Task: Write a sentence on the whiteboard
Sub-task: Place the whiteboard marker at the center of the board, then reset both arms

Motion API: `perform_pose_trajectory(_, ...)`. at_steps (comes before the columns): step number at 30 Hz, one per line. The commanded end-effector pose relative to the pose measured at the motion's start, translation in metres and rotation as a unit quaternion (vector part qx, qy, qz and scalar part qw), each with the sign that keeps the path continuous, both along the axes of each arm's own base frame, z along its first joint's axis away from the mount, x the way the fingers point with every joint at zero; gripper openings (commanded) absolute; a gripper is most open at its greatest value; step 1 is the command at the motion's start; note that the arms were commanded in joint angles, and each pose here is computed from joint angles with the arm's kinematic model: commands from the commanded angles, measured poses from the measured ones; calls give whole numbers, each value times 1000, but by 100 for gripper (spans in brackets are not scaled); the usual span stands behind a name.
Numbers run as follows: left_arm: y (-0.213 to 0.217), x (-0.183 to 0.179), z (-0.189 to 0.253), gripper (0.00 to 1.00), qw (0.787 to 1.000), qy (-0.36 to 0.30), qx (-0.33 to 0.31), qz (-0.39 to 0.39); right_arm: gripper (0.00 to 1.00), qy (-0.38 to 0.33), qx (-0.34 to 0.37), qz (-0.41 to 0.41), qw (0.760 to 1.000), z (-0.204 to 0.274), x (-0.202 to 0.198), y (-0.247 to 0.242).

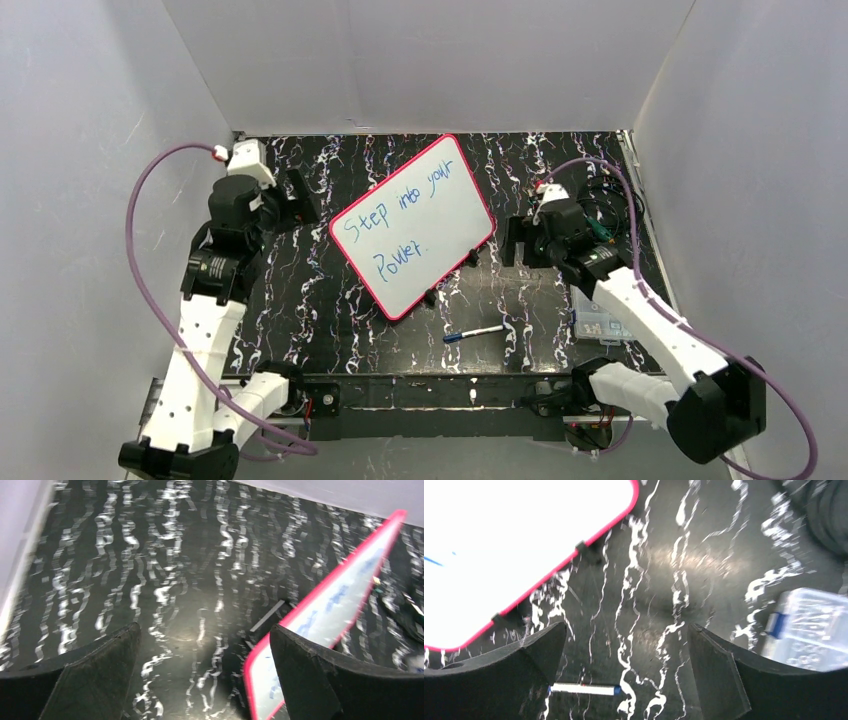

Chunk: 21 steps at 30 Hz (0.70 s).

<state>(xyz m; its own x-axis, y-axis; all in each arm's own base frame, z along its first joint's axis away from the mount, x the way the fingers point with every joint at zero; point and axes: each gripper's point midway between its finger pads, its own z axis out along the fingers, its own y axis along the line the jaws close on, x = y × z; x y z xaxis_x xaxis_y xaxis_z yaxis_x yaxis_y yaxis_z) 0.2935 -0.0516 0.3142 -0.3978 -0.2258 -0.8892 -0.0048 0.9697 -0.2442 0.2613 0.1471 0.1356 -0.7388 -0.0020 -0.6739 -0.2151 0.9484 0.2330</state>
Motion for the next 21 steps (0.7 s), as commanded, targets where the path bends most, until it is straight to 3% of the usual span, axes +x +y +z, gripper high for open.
perform_pose_trajectory(1,66,-24,-9,98,985,-10,81,151,99,-141,-37,-98,984,74,30,-41)
perform_pose_trajectory(5,87,-41,-23,98,974,-25,101,200,99,-253,-43,-143,956,123,30,-69)
perform_pose_trajectory(9,84,-53,-35,98,978,-52,89,184,99,-324,-38,-156,933,151,20,-84)
perform_pose_trajectory(21,71,-58,-44,98,984,-71,89,134,99,-347,-51,-164,922,164,10,-97)
